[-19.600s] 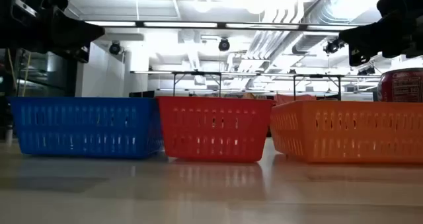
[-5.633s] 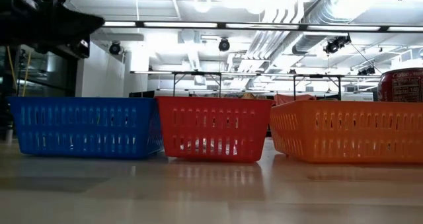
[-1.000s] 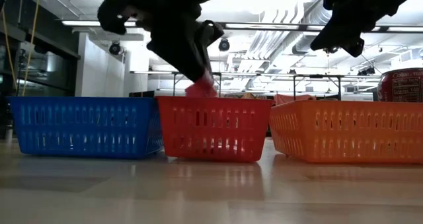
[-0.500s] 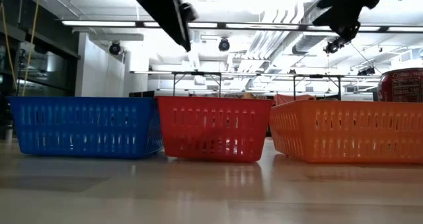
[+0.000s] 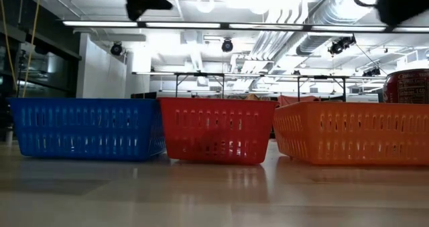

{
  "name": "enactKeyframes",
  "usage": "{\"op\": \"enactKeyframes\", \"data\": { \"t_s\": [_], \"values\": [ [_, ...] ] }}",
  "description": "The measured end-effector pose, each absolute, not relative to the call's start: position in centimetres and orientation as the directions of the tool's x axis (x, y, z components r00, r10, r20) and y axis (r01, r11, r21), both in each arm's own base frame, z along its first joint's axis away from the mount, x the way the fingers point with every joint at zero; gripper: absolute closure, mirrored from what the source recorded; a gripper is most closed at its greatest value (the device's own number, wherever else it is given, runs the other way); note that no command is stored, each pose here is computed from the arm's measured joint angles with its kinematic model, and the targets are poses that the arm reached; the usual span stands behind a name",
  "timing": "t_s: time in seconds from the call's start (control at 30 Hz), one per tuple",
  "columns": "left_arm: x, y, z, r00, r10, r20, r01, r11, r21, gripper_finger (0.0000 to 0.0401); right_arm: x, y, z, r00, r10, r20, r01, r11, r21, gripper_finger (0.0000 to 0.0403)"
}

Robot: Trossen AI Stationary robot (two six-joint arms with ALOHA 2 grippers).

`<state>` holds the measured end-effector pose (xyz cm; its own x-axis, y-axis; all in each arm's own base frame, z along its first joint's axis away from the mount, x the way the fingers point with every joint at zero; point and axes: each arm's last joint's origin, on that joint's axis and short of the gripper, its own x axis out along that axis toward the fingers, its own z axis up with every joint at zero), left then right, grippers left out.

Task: Sort candy
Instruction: Put the red candy pack into the red bin

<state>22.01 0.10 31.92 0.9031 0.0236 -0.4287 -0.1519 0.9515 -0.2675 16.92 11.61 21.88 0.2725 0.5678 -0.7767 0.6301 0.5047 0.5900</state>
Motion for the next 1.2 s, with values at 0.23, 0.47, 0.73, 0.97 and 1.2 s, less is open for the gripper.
{"op": "enactKeyframes", "data": {
  "t_s": [0.23,0.47,0.73,0.97,1.2],
  "values": [
    [19.3,0.0,32.4,0.925,0.019,-0.379,-0.118,0.963,-0.240,0.0206,15.9,14.0,18.6,0.096,0.413,-0.906,0.940,0.261,0.218,0.0237],
    [18.9,0.0,32.8,0.935,0.019,-0.355,-0.096,0.975,-0.202,0.0206,15.2,13.6,17.1,-0.056,0.304,-0.951,0.998,0.044,-0.045,0.0237],
    [18.9,0.0,32.8,0.934,0.020,-0.357,-0.097,0.975,-0.201,0.0206,14.3,13.2,15.6,-0.151,0.268,-0.952,0.987,-0.009,-0.159,0.0237],
    [18.9,0.0,32.8,0.933,0.021,-0.359,-0.098,0.975,-0.199,0.0206,13.9,12.9,14.0,-0.128,0.287,-0.949,0.991,-0.007,-0.136,0.0237],
    [19.0,0.1,32.7,0.932,0.044,-0.359,-0.123,0.973,-0.197,0.0206,13.4,12.5,12.9,-0.122,0.306,-0.944,0.992,0.033,-0.118,0.0245]
  ]
}}
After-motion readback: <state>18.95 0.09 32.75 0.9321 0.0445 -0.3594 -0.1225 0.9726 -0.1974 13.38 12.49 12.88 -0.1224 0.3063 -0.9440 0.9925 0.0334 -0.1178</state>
